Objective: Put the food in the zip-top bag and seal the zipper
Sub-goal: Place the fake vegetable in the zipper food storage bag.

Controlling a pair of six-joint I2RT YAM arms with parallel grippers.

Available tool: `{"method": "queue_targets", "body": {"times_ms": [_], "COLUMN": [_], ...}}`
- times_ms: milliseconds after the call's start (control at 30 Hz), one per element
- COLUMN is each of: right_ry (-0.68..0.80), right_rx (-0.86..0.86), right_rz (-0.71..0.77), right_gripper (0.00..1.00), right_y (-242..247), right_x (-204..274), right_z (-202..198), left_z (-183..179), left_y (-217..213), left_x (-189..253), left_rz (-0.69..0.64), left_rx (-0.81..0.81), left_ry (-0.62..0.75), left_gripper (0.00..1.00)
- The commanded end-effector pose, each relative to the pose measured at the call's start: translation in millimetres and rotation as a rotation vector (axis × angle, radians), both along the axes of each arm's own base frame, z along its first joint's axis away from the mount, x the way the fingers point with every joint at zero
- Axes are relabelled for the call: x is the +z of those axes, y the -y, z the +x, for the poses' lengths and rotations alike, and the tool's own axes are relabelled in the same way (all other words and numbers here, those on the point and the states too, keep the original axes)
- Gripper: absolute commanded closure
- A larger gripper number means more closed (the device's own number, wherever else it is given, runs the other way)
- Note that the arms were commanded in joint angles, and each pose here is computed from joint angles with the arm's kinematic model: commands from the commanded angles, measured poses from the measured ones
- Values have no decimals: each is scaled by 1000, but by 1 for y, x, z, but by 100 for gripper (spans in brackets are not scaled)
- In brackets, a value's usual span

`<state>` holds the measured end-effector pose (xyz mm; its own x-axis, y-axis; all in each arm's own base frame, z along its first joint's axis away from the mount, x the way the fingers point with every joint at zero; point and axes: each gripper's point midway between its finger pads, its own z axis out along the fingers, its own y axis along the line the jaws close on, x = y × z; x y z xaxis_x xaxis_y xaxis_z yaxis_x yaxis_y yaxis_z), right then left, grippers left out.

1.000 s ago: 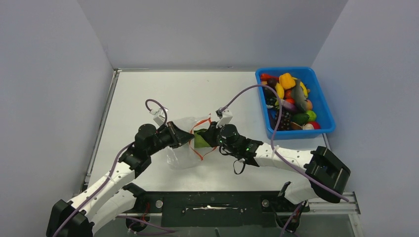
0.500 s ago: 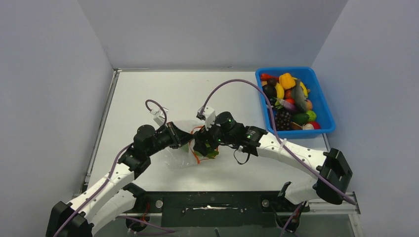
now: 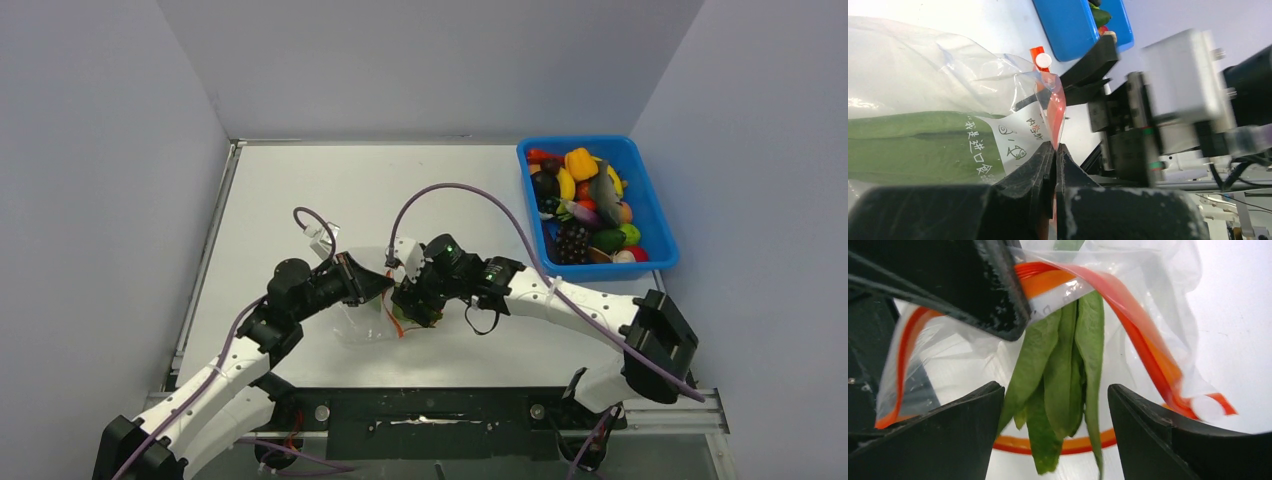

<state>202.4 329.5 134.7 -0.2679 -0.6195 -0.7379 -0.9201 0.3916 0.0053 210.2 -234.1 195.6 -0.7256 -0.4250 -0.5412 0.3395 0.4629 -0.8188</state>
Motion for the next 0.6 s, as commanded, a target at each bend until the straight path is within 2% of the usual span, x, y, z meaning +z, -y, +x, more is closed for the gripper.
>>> {"method": "queue_targets", "body": {"times_ms": [0, 100, 167, 233, 333, 400, 433, 567], "right_ry": [37, 38, 41, 49, 65, 70, 70, 57], "right_rx": [26, 8, -22, -42, -73, -96, -105, -159], "right_rz": [1, -12, -29, -26, -8, 15, 27, 75], "right_gripper": [22, 23, 31, 47, 80, 97, 100, 100], "right_y": [-18, -24, -24, -25, -23, -23, -22, -19], "right_x": [-17, -35, -44, -50, -48, -40, -35, -16], "right_z": [4, 1, 4, 6, 9, 10, 11, 10], "left_z": [1, 3, 3, 3, 2, 2, 2, 8], "left_y": [3, 2, 2, 2, 1, 0, -1, -8], "left_x": [31, 31, 28, 27, 24, 23, 22, 14], "left_rz": [-72, -77, -77, -76, -69, -59, -51, 5], "left_rx": [-15, -5, -2, -4, 0, 5, 9, 47], "left_ry": [99, 100, 96, 93, 87, 86, 86, 79], "left_gripper": [100, 100, 100, 100, 100, 100, 100, 100]}}
